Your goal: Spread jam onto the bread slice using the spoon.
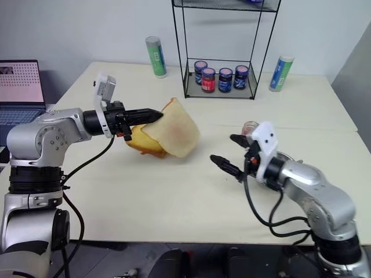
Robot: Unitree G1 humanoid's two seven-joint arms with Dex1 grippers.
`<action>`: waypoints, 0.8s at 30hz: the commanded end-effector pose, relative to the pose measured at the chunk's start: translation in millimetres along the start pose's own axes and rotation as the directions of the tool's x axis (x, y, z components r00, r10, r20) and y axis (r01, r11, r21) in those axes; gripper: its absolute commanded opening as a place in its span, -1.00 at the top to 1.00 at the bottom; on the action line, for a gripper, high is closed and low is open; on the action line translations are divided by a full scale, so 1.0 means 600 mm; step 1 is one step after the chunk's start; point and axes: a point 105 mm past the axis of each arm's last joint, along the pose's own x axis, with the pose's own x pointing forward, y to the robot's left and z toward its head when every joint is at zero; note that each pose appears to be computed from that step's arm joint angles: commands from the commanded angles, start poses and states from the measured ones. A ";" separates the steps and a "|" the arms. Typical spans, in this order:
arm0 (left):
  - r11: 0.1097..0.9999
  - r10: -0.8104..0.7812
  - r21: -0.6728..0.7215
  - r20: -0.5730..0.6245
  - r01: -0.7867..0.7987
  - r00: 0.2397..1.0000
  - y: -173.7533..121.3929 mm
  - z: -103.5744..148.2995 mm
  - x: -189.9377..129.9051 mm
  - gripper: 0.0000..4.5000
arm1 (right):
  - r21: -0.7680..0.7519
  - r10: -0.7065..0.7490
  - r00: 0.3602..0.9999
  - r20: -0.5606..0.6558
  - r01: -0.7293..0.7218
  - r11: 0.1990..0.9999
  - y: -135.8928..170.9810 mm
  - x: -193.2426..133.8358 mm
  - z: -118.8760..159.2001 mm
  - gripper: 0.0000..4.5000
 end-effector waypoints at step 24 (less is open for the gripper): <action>0.844 -0.067 0.466 -0.402 0.267 0.913 0.022 -0.186 0.211 0.99 | 0.096 -0.099 0.978 -0.183 0.118 0.988 0.053 -0.113 -0.049 -1.00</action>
